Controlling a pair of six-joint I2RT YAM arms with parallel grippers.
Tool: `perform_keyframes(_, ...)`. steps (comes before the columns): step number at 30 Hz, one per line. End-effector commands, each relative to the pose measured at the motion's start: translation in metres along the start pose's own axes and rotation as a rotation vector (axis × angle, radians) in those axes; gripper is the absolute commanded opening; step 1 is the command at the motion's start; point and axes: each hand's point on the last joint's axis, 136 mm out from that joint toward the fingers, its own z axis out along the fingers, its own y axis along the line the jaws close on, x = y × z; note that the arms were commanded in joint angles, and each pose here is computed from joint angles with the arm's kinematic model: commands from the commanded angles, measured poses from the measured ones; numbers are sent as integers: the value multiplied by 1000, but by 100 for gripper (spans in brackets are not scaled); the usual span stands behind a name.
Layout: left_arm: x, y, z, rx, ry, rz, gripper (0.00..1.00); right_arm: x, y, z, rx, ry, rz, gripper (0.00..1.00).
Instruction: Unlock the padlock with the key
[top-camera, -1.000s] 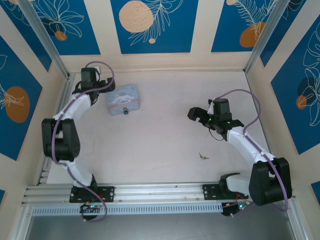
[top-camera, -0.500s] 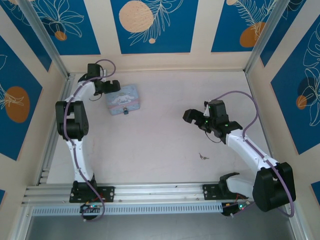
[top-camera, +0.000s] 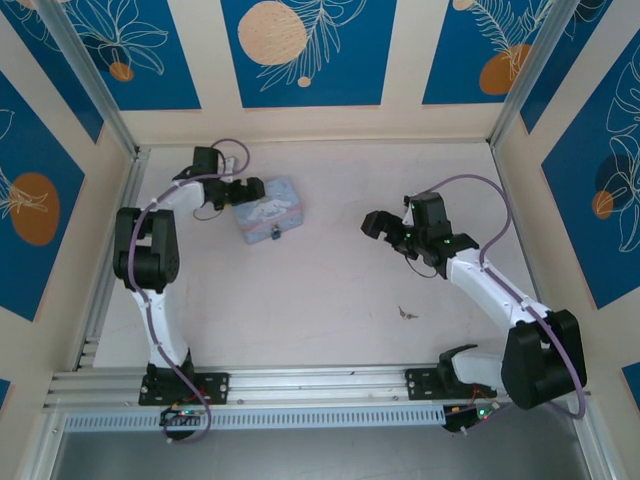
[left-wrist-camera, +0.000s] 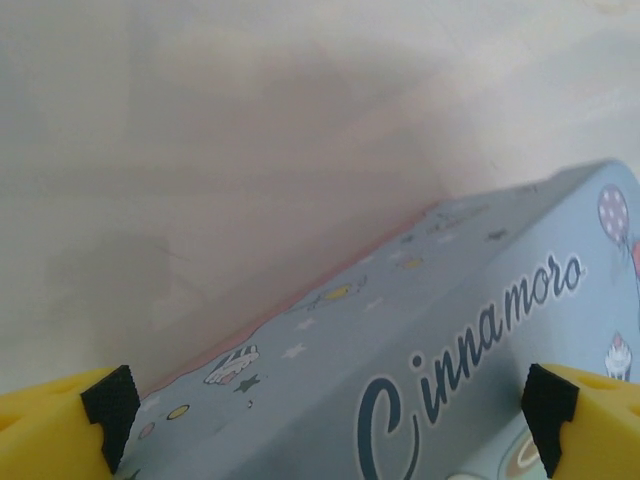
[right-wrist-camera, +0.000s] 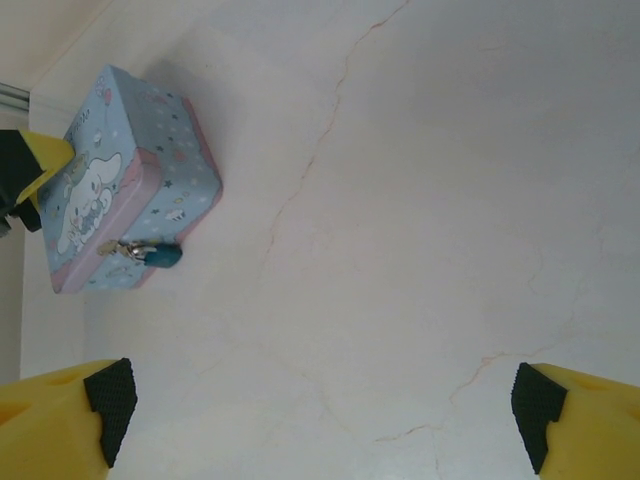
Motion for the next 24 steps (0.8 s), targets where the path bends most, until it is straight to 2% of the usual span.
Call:
perform_keyframes(1, 12, -58, -2, 110, -4, 52, 99, -6, 11, 4, -17, -7, 8, 99)
perform_keyframes(6, 34, -113, 10, 144, 16, 123, 99, -11, 10, 14, 6, -18, 20, 99)
perform_keyframes(9, 36, -129, 10, 130, -6, 100, 99, -28, 7, 24, 33, -35, 47, 99)
perform_keyframes(15, 25, -101, -34, -50, -172, -46, 99, -62, 20, 62, 0, 35, 72, 99)
perform_keyframes(19, 35, -96, -48, -60, -179, -71, 99, -76, 33, 97, -29, 120, 65, 97)
perform_keyframes(24, 49, -96, -48, -29, -152, -105, 99, -71, 37, 130, -35, 209, 81, 94)
